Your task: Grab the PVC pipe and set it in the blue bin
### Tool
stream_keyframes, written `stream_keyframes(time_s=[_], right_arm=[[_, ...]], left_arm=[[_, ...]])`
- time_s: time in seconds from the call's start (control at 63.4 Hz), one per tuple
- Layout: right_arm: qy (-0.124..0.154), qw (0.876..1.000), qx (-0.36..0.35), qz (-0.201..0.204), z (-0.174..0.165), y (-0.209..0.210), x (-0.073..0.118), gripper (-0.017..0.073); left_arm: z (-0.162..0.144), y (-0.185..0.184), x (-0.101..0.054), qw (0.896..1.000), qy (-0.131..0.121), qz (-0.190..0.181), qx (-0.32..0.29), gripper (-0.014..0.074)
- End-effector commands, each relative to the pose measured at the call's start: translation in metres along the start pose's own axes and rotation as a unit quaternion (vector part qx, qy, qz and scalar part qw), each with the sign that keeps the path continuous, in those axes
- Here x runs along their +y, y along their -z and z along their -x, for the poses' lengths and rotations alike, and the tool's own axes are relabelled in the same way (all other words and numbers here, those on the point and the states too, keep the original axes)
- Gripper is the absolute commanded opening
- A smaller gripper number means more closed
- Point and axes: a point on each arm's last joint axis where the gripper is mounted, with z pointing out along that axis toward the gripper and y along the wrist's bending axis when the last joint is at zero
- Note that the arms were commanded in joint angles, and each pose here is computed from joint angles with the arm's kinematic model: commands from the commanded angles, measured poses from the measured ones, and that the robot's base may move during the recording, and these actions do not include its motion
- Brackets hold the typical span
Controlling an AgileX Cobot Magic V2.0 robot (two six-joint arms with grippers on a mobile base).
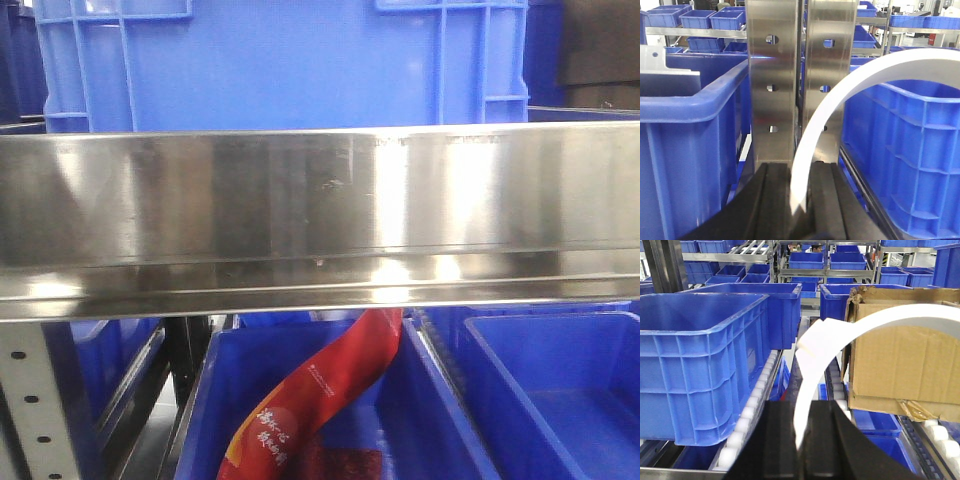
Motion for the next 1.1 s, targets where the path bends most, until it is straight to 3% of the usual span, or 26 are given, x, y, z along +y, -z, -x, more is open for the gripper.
stream_keyframes(time_s=[0.0,1.089], right_arm=[[0.006,1.000,-0.014,-0.004,0.0020,0.0006,-0.0007,-0.0169],[0.006,1.000,-0.014,-0.004,0.0020,0.0006,-0.0007,-0.0169]], left_arm=[[0.0031,0.0012,0.0000,1.000,0.008,0.001,-0.014,-0.0111],[0.0031,0.0012,0.0000,1.000,0.008,0.001,-0.014,-0.0111]])
